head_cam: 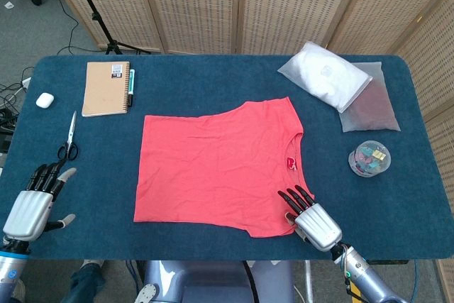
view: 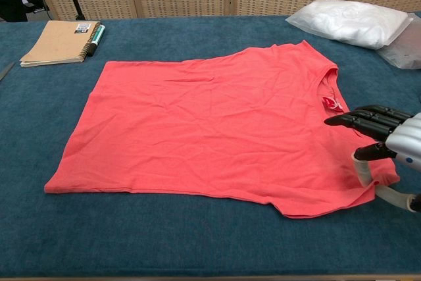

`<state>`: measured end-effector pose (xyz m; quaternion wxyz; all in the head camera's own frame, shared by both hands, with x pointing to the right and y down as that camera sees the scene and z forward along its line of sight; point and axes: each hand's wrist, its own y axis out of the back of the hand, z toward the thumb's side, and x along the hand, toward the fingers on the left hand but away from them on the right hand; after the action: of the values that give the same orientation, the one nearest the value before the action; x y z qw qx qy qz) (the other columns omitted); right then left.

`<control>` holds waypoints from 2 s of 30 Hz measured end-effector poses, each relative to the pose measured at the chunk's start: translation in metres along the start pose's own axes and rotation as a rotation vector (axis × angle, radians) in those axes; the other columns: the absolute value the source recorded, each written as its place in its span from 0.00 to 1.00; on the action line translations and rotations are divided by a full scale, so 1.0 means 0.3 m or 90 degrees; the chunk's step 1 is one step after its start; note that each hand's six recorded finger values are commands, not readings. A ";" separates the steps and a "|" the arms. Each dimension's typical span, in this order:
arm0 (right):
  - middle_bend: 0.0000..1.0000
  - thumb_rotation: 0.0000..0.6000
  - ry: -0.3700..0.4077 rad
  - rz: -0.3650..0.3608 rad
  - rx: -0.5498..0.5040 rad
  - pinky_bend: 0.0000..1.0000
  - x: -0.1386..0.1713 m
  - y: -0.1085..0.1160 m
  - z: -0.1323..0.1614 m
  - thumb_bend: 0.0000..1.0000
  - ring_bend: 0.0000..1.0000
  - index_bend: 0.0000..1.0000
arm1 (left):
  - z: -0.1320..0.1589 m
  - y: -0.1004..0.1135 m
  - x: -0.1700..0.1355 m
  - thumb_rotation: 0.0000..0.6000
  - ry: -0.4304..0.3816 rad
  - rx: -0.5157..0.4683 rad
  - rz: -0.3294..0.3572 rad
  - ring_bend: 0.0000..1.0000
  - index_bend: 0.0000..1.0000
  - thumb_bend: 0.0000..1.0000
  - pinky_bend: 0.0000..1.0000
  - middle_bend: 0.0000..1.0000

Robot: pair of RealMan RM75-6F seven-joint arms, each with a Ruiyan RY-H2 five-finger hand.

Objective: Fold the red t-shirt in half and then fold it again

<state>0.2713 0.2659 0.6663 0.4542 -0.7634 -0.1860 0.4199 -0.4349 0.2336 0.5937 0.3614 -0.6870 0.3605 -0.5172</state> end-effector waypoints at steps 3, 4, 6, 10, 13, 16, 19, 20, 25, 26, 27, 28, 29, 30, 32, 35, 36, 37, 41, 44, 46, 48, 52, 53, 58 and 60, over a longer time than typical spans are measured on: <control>0.06 1.00 0.000 -0.002 -0.002 0.00 0.000 0.004 0.000 0.45 0.00 0.56 | 0.026 -0.052 0.001 1.00 -0.031 -0.004 -0.020 0.00 0.32 0.00 0.00 0.00; 0.06 1.00 0.000 -0.003 -0.002 0.00 0.000 0.005 0.000 0.45 0.00 0.56 | 0.034 -0.067 0.003 1.00 -0.040 -0.005 -0.025 0.00 0.35 0.00 0.00 0.00; 0.06 1.00 -0.001 -0.004 -0.002 0.00 0.001 0.008 0.000 0.46 0.00 0.56 | 0.055 -0.104 0.009 1.00 -0.058 -0.010 -0.034 0.00 0.38 0.00 0.00 0.00; 0.06 1.00 -0.004 -0.004 -0.002 0.00 0.000 0.010 -0.005 0.47 0.00 0.56 | 0.113 -0.173 0.032 1.00 -0.091 -0.024 -0.050 0.00 0.41 0.00 0.00 0.00; 0.07 1.00 -0.005 -0.004 -0.002 0.00 -0.001 0.012 -0.008 0.47 0.00 0.56 | 0.153 -0.211 0.053 1.00 -0.110 -0.031 -0.060 0.00 0.42 0.00 0.00 0.00; 0.07 1.00 -0.007 -0.004 -0.002 0.00 -0.001 0.014 -0.010 0.47 0.00 0.56 | 0.187 -0.236 0.074 1.00 -0.123 -0.039 -0.065 0.00 0.45 0.00 0.00 0.00; 0.07 1.00 -0.010 -0.003 -0.001 0.00 -0.001 0.013 -0.014 0.47 0.00 0.56 | 0.213 -0.254 0.092 1.00 -0.132 -0.045 -0.068 0.00 0.49 0.00 0.00 0.00; 0.07 1.00 -0.011 -0.002 0.000 0.00 -0.002 0.013 -0.015 0.47 0.00 0.56 | 0.220 -0.260 0.097 1.00 -0.133 -0.046 -0.071 0.00 0.49 0.00 0.00 0.00; 0.07 1.00 -0.016 0.000 0.000 0.00 -0.002 0.013 -0.019 0.47 0.00 0.56 | 0.262 -0.302 0.127 1.00 -0.139 -0.043 -0.088 0.00 0.50 0.00 0.00 0.00; 0.07 1.00 -0.017 0.001 0.000 0.00 -0.002 0.013 -0.020 0.47 0.00 0.56 | 0.268 -0.307 0.132 1.00 -0.138 -0.042 -0.089 0.00 0.50 0.01 0.00 0.00; 0.07 1.00 -0.018 0.001 0.000 0.00 -0.002 0.013 -0.021 0.47 0.00 0.56 | 0.275 -0.312 0.138 1.00 -0.137 -0.043 -0.090 0.00 0.50 0.01 0.00 0.00; 0.07 1.00 -0.019 0.002 0.001 0.00 -0.002 0.013 -0.021 0.47 0.00 0.56 | 0.280 -0.315 0.143 1.00 -0.137 -0.043 -0.090 0.00 0.50 0.01 0.00 0.00; 0.07 1.00 -0.019 0.001 0.001 0.00 -0.002 0.014 -0.021 0.47 0.00 0.56 | 0.284 -0.318 0.148 1.00 -0.136 -0.043 -0.089 0.00 0.50 0.02 0.00 0.00; 0.07 1.00 -0.019 0.001 0.001 0.00 -0.003 0.015 -0.022 0.47 0.00 0.56 | 0.289 -0.321 0.154 1.00 -0.136 -0.043 -0.089 0.00 0.51 0.02 0.00 0.00; 0.07 1.00 -0.020 0.001 0.001 0.00 -0.003 0.016 -0.022 0.47 0.00 0.56 | 0.295 -0.325 0.161 1.00 -0.135 -0.044 -0.090 0.00 0.52 0.03 0.00 0.00; 0.07 1.00 -0.020 0.001 0.002 0.00 -0.003 0.016 -0.022 0.49 0.00 0.56 | 0.302 -0.334 0.169 1.00 -0.135 -0.038 -0.095 0.00 0.52 0.03 0.00 0.00; 0.07 1.00 -0.020 0.001 0.003 0.00 -0.003 0.015 -0.022 0.50 0.00 0.56 | 0.306 -0.340 0.170 1.00 -0.136 -0.036 -0.100 0.00 0.52 0.03 0.00 0.00; 0.07 1.00 -0.020 0.001 0.003 0.00 -0.003 0.015 -0.022 0.50 0.00 0.56 | 0.308 -0.344 0.171 1.00 -0.136 -0.035 -0.103 0.00 0.52 0.03 0.00 0.00; 0.07 1.00 -0.020 -0.001 0.002 0.00 -0.003 0.018 -0.022 0.50 0.00 0.56 | 0.316 -0.358 0.174 1.00 -0.133 -0.034 -0.110 0.00 0.52 0.06 0.00 0.00; 0.07 1.00 -0.020 -0.002 0.002 0.00 -0.003 0.020 -0.023 0.50 0.00 0.56 | 0.318 -0.368 0.177 1.00 -0.131 -0.036 -0.114 0.00 0.53 0.11 0.00 0.00; 0.07 1.00 -0.020 -0.002 0.002 0.00 -0.003 0.020 -0.023 0.51 0.00 0.56 | 0.321 -0.373 0.177 1.00 -0.131 -0.039 -0.117 0.00 0.54 0.14 0.00 0.00; 0.07 1.00 -0.021 -0.002 0.002 0.00 -0.003 0.020 -0.024 0.51 0.00 0.56 | 0.323 -0.376 0.178 1.00 -0.132 -0.039 -0.118 0.00 0.55 0.18 0.00 0.00; 0.07 1.00 -0.021 -0.002 0.001 0.00 -0.003 0.021 -0.024 0.52 0.00 0.56 | 0.324 -0.378 0.177 1.00 -0.132 -0.044 -0.120 0.00 0.59 0.29 0.00 0.00; 0.07 1.00 -0.021 -0.002 0.001 0.00 -0.003 0.022 -0.025 0.52 0.00 0.56 | 0.324 -0.378 0.177 1.00 -0.132 -0.046 -0.121 0.00 0.60 0.32 0.00 0.00; 0.07 1.00 -0.021 -0.003 0.001 0.00 -0.003 0.024 -0.025 0.52 0.00 0.56 | 0.316 -0.372 0.172 1.00 -0.131 -0.049 -0.123 0.00 0.62 0.44 0.00 0.00; 0.07 1.00 -0.021 -0.003 0.002 0.00 -0.003 0.024 -0.025 0.52 0.00 0.56 | 0.312 -0.367 0.171 1.00 -0.130 -0.048 -0.123 0.00 0.62 0.46 0.00 0.00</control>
<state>0.2762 0.2576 0.6623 0.4530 -0.7553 -0.1946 0.4318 -0.3201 0.2535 0.6936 0.3187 -0.7808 0.2730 -0.4629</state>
